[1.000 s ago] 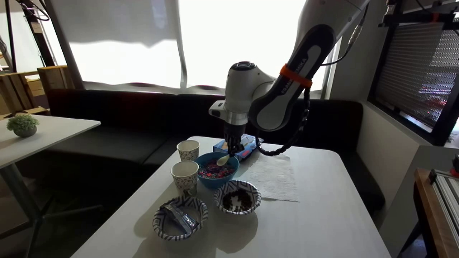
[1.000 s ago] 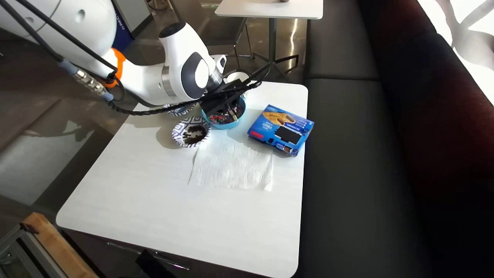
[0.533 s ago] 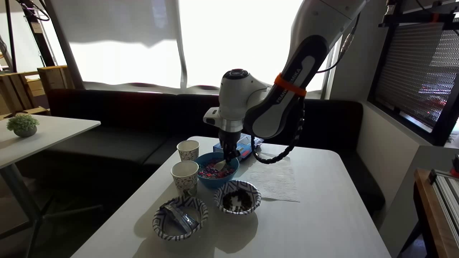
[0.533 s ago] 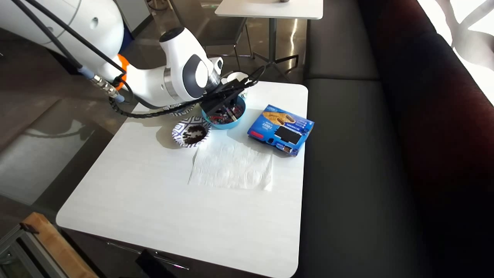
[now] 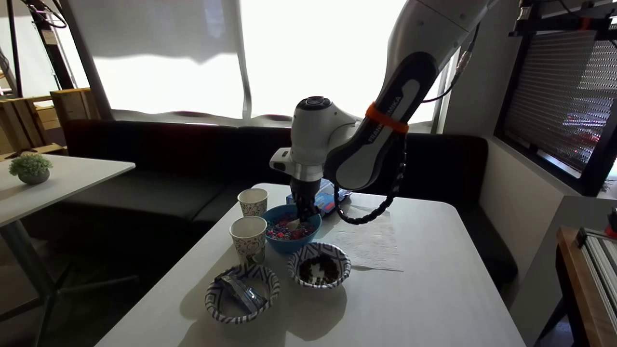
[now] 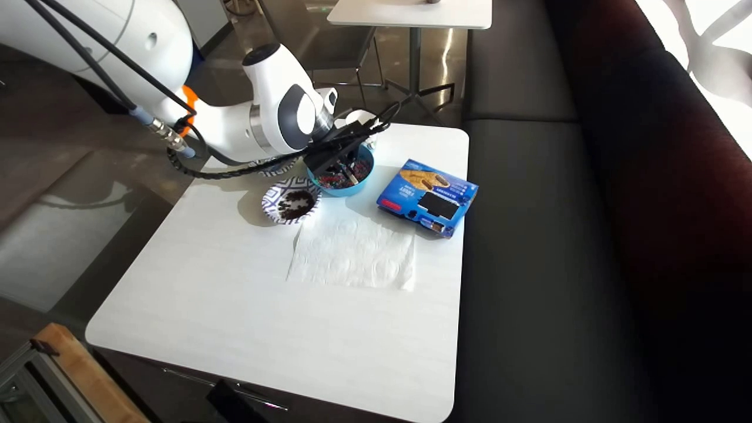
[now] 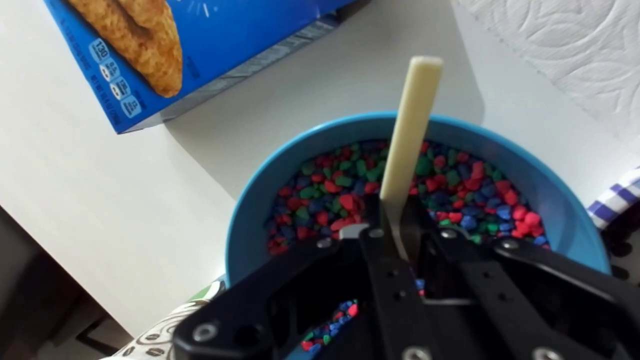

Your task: Use the white spoon to place some cereal from the blue bowl into the coffee cup on the right.

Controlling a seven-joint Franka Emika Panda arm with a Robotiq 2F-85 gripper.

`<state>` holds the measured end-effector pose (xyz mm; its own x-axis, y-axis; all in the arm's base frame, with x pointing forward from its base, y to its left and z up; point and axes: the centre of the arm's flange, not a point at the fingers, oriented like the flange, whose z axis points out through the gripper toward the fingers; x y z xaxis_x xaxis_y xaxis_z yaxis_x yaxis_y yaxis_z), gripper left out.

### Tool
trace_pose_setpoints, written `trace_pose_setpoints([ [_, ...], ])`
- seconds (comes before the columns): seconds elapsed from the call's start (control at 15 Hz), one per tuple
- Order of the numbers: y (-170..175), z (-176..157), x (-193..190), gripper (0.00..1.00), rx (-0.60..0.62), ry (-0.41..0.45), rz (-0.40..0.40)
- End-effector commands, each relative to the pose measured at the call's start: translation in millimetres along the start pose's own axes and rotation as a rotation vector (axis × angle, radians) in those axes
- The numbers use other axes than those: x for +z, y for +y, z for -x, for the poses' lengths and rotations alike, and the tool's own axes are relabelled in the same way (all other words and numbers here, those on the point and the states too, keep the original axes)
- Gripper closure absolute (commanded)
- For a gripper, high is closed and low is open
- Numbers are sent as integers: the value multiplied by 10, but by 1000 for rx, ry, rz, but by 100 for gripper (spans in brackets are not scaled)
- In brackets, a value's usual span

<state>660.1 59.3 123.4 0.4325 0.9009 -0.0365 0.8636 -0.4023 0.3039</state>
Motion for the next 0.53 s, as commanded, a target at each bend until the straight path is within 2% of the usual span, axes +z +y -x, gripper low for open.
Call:
trace_pose_setpoints([
  [0.0, -19, 2, 127, 97, 19, 47, -17],
  [0.47, 30, 160, 106, 97, 78, 175, -34],
])
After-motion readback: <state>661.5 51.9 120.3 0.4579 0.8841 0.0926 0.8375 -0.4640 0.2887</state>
